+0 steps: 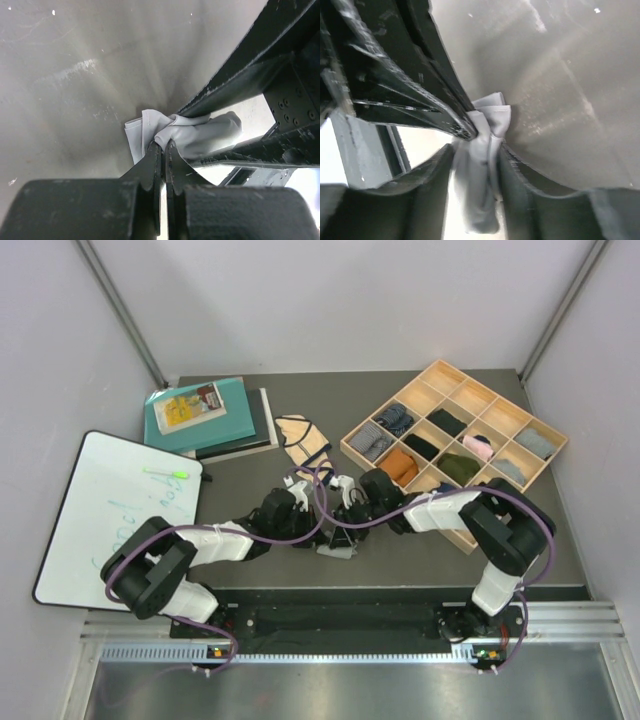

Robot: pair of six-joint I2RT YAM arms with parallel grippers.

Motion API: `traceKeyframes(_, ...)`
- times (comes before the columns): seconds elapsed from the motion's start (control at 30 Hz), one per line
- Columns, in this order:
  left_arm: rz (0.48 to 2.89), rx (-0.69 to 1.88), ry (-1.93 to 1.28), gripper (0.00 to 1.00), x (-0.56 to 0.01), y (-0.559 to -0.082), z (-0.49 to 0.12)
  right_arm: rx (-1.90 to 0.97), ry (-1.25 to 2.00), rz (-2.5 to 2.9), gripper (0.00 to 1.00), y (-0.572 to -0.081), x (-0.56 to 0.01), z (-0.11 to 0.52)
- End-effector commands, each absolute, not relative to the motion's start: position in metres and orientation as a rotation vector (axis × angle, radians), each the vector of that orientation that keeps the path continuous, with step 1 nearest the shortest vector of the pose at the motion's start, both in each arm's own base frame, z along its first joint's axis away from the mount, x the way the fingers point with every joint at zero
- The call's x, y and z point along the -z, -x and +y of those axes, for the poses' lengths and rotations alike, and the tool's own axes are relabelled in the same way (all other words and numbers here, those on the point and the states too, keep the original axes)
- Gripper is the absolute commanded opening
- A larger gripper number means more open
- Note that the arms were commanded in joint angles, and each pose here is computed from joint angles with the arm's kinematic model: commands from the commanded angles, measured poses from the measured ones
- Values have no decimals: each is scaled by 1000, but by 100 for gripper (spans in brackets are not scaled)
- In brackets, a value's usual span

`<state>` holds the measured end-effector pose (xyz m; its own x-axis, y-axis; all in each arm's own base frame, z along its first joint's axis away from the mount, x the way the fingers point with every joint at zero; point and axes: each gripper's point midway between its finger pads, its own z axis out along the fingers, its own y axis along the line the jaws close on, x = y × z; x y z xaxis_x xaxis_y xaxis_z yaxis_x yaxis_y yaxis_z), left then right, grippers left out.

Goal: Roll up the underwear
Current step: Roll the underwear to the center of the board, then pick up the underwear from the center of the board, then place the underwear in the storage box.

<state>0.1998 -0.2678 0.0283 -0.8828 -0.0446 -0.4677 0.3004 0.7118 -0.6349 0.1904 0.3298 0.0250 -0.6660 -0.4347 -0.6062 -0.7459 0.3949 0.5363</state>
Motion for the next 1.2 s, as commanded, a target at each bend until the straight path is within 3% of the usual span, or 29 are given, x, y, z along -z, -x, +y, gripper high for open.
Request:
traceKeyframes(0.0, 2522, 913, -188, 0, -11, -199, -255, -1026, 1055, 2532, 36, -155, 20, 291)
traceKeyframes(0.03, 2519, 914, -186, 0, -12, -200, -255, -1021, 1054, 2533, 32, -156, 20, 290)
traceKeyframes(0.1, 2505, 922, -188, 0, -17, -201, -256, -1006, 1054, 2568, 12, -152, 23, 285)
traceKeyframes(0.17, 2485, 910, -179, 0, -24, -207, -257, -991, 1043, 2577, 0, -152, 23, 284)
traceKeyframes(0.2, 2488, 893, -173, 0, -27, -207, -255, -981, 1033, 2583, 0, -153, 23, 283)
traceKeyframes(0.3, 2431, 847, -138, 26, -50, -223, -251, -938, 968, 2595, 0, -160, 15, 282)
traceKeyframes(0.33, 2444, 813, -127, 44, -52, -223, -245, -912, 932, 2602, 0, -164, 12, 281)
traceKeyframes(0.4, 2359, 804, -103, 53, -81, -238, -239, -892, 890, 2574, 0, -173, -3, 282)
traceKeyframes(0.47, 2356, 753, -79, 69, -91, -241, -223, -862, 814, 2588, 0, -183, -12, 275)
traceKeyframes(0.7, 2272, 525, 90, 81, -131, -258, -152, -798, 610, 2492, 0, -225, -84, 247)
traceKeyframes(0.87, 2187, 610, 92, 90, -175, -270, -157, -684, 482, 2396, 0, -266, -145, 206)
traceKeyframes(0.9, 2195, 596, 67, 98, -178, -270, -156, -649, 459, 2385, 0, -274, -152, 197)
traceKeyframes(1.17, 2115, 428, -114, 99, -227, -302, -142, -456, 95, 2272, 0, -380, -218, 90)
